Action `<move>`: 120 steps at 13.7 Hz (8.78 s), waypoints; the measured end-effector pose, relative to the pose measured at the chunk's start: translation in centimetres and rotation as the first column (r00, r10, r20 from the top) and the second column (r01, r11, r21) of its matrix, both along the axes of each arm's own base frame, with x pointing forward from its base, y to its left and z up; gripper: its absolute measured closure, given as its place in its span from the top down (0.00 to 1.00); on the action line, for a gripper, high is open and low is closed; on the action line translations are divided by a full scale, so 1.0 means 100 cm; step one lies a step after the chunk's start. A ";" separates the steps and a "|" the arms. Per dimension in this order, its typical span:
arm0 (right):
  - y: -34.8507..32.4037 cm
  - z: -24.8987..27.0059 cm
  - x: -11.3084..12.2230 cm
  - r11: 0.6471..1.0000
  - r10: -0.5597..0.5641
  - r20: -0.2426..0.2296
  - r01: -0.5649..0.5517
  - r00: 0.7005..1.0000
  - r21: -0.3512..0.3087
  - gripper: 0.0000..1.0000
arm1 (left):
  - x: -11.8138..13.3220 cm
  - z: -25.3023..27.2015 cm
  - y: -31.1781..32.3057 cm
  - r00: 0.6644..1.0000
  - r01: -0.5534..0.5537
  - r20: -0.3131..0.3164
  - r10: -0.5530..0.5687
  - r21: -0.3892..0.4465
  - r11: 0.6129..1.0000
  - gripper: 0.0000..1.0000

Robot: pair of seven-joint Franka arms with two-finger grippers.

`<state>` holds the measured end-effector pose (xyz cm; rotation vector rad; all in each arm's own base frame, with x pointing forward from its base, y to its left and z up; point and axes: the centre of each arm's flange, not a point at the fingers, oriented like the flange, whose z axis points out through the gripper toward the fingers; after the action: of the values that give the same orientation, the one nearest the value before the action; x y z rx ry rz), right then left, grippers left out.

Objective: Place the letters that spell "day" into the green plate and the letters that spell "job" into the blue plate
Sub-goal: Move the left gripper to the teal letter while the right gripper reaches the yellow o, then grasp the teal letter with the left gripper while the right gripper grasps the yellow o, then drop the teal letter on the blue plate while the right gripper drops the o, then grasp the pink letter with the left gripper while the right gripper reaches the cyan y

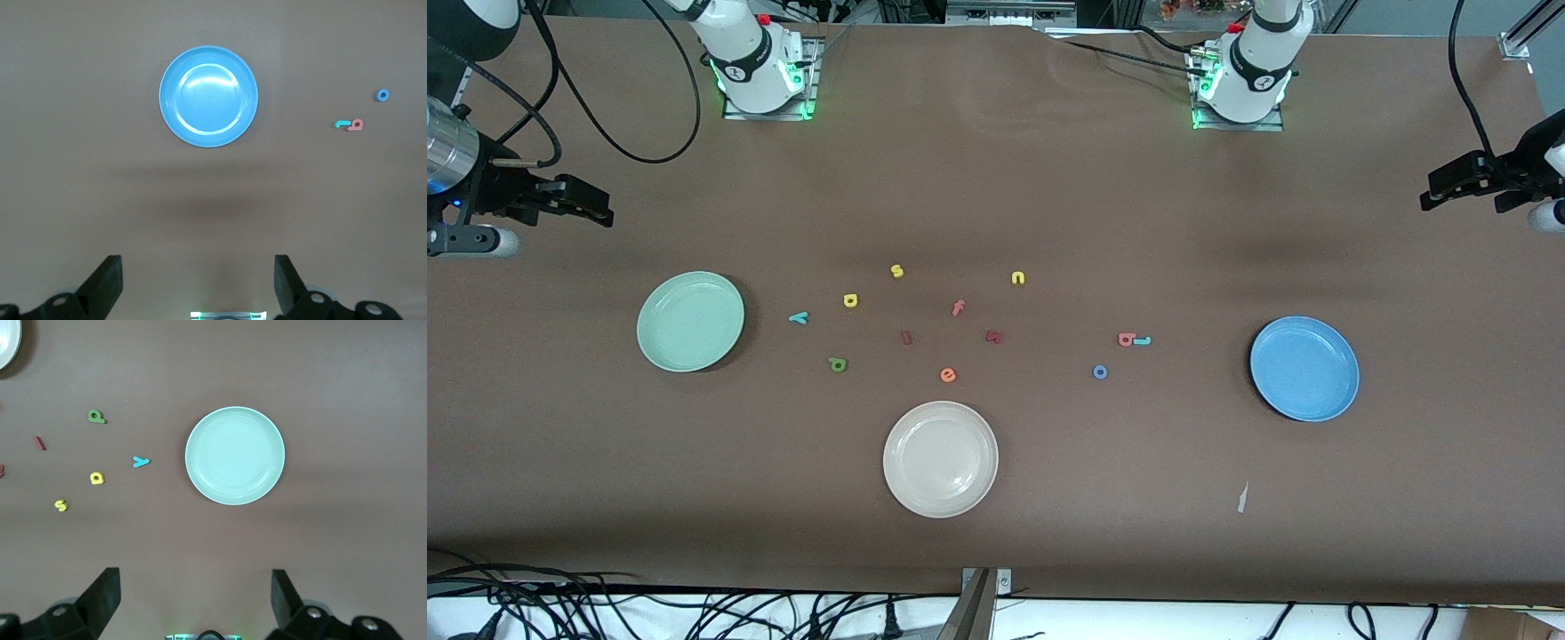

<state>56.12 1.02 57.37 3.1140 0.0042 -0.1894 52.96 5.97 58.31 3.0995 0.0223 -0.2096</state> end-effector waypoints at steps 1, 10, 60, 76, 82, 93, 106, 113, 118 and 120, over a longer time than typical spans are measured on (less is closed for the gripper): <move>0.000 0.000 0.000 1.000 0.000 0.000 0.000 1.000 0.000 1.00 | 0.000 -0.006 0.002 1.000 -0.004 -0.013 0.004 -0.002 1.000 1.00; 0.000 0.000 0.000 1.000 0.000 0.000 0.000 1.000 0.000 1.00 | 0.016 -0.069 -0.035 0.998 0.053 0.025 -0.053 -0.013 0.998 1.00; 0.226 -0.392 -0.044 0.997 0.013 0.061 -0.017 0.998 0.070 0.72 | 0.026 -0.420 -0.283 0.621 0.776 0.201 -0.757 -0.026 0.630 1.00; 0.227 -0.396 -0.044 0.997 0.013 0.055 -0.017 0.998 0.069 0.28 | 0.045 -0.422 -0.275 0.554 0.822 0.194 -0.810 0.031 0.569 0.20; 0.222 -0.352 -0.013 1.000 -0.007 -0.014 0.007 1.000 0.028 0.28 | 0.050 -0.416 -0.273 0.554 0.821 0.195 -0.809 0.036 0.570 0.20; 0.034 -0.319 0.036 0.991 0.129 -0.083 -0.131 0.988 -0.026 0.28 | 0.075 -0.357 -0.117 0.585 0.811 0.084 -0.806 -0.050 0.583 0.20; 0.094 -0.342 0.047 0.998 0.064 -0.090 -0.064 0.994 -0.005 1.00 | 0.079 -0.355 -0.068 0.562 0.827 0.076 -0.824 -0.038 0.561 0.45; 0.132 -0.376 0.019 1.000 0.017 -0.007 -0.017 1.000 0.022 1.00 | 0.068 -0.354 -0.192 0.725 0.688 0.182 -0.664 -0.162 0.707 0.51; 0.133 -0.396 0.001 0.999 0.022 0.009 -0.022 1.000 0.029 0.98 | 0.050 -0.368 -0.296 0.784 0.618 0.190 -0.590 -0.154 0.771 0.60; 0.133 -0.396 0.000 0.999 0.022 0.010 -0.022 1.000 0.029 0.92 | 0.046 -0.378 -0.314 0.773 0.632 0.196 -0.604 -0.144 0.762 0.65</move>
<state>56.16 14.30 17.77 3.1418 0.0416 -0.1761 57.54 -25.38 20.52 2.7831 -0.9795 -0.0021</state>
